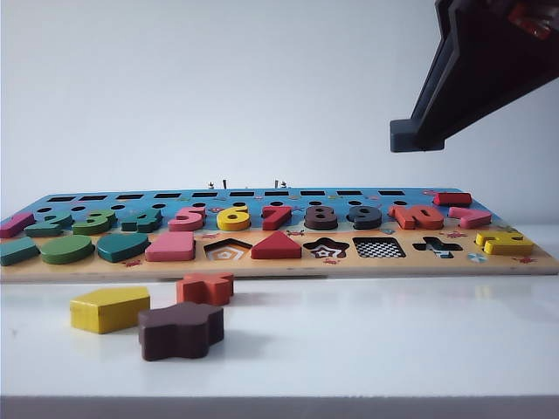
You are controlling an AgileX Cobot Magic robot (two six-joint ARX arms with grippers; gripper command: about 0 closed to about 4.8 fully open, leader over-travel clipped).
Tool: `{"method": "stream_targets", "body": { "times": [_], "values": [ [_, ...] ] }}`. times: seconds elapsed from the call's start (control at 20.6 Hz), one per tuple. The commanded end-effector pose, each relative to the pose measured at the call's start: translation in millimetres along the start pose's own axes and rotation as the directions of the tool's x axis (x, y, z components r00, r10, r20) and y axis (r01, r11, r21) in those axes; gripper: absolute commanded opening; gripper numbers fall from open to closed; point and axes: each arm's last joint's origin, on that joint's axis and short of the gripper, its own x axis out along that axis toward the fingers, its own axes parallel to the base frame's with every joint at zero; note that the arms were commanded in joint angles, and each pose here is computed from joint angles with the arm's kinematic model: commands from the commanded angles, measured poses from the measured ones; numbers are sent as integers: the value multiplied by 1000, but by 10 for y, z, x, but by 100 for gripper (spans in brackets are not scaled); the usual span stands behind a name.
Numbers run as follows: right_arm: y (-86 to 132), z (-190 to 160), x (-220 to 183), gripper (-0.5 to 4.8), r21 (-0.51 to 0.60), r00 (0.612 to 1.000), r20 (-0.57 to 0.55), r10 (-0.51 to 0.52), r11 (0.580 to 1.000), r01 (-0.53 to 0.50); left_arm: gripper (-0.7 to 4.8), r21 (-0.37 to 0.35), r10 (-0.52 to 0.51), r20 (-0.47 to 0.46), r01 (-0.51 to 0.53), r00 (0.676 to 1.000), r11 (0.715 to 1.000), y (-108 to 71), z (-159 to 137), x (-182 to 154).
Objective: Insert the cube into the slot.
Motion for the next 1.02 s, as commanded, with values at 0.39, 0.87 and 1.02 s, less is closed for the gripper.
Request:
{"method": "stream_targets", "body": {
  "times": [0.39, 0.87, 1.02],
  "values": [
    [-123, 17, 222, 144, -66, 990, 109, 84, 995, -77, 17, 74, -5, 106, -3, 994, 997, -7, 120, -14],
    [-133, -10, 422, 143, -128, 994, 40, 99, 987, -93, 17, 74, -5, 106, -3, 994, 997, -7, 120, -14],
    [-150, -37, 465, 142, -140, 996, 10, 90, 986, -88, 17, 75, -5, 106, -3, 994, 997, -7, 120, -14]
  ]
}}
